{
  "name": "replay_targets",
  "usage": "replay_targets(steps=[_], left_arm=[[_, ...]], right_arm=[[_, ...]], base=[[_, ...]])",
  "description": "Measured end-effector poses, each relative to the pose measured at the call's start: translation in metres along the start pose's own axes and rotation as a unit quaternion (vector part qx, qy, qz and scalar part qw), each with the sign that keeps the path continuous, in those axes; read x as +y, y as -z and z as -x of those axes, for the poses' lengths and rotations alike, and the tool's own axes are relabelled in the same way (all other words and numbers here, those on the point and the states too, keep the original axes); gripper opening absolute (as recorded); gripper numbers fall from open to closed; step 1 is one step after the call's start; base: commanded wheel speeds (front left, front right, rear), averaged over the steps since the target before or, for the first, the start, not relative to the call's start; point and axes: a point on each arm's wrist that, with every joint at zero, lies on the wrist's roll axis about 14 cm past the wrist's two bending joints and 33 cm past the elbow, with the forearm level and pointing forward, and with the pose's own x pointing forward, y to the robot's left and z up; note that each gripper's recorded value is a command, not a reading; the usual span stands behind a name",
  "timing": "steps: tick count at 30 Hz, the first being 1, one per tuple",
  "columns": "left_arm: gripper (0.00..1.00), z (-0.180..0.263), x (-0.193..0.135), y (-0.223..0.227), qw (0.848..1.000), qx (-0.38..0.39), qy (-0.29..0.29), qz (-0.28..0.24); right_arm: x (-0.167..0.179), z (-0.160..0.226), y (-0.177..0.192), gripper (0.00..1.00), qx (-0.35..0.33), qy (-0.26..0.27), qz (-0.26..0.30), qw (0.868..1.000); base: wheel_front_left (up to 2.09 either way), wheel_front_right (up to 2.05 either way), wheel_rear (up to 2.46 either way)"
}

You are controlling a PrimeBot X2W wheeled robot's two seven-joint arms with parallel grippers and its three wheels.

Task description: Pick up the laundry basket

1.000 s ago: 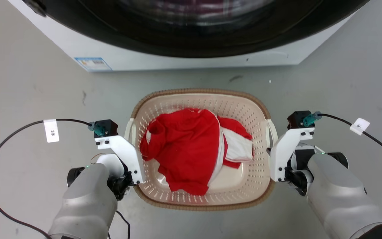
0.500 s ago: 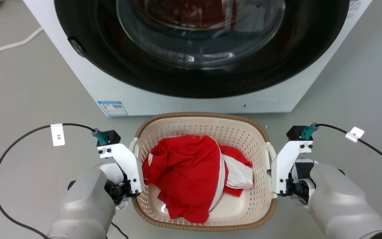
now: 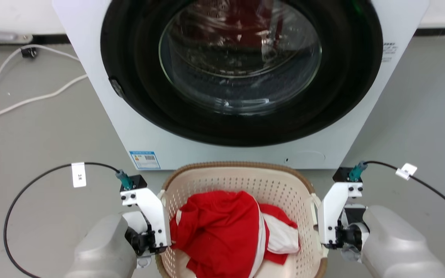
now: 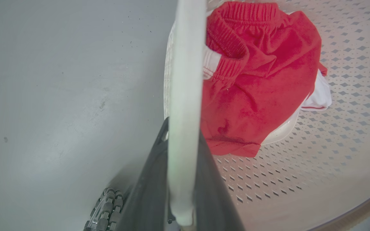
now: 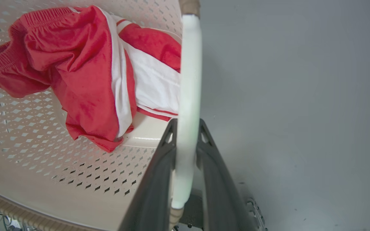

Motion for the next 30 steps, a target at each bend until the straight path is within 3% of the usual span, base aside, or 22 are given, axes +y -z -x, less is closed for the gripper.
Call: replay_targets(steps=[30], left_arm=[[0.00,0.012,-0.005,0.019,1.000,-0.013,0.005,-0.006]], right_arm=[[0.001,0.012,0.020,0.00,0.008,0.006,-0.001,1.000]], base=[[0.00,0.00,0.00]])
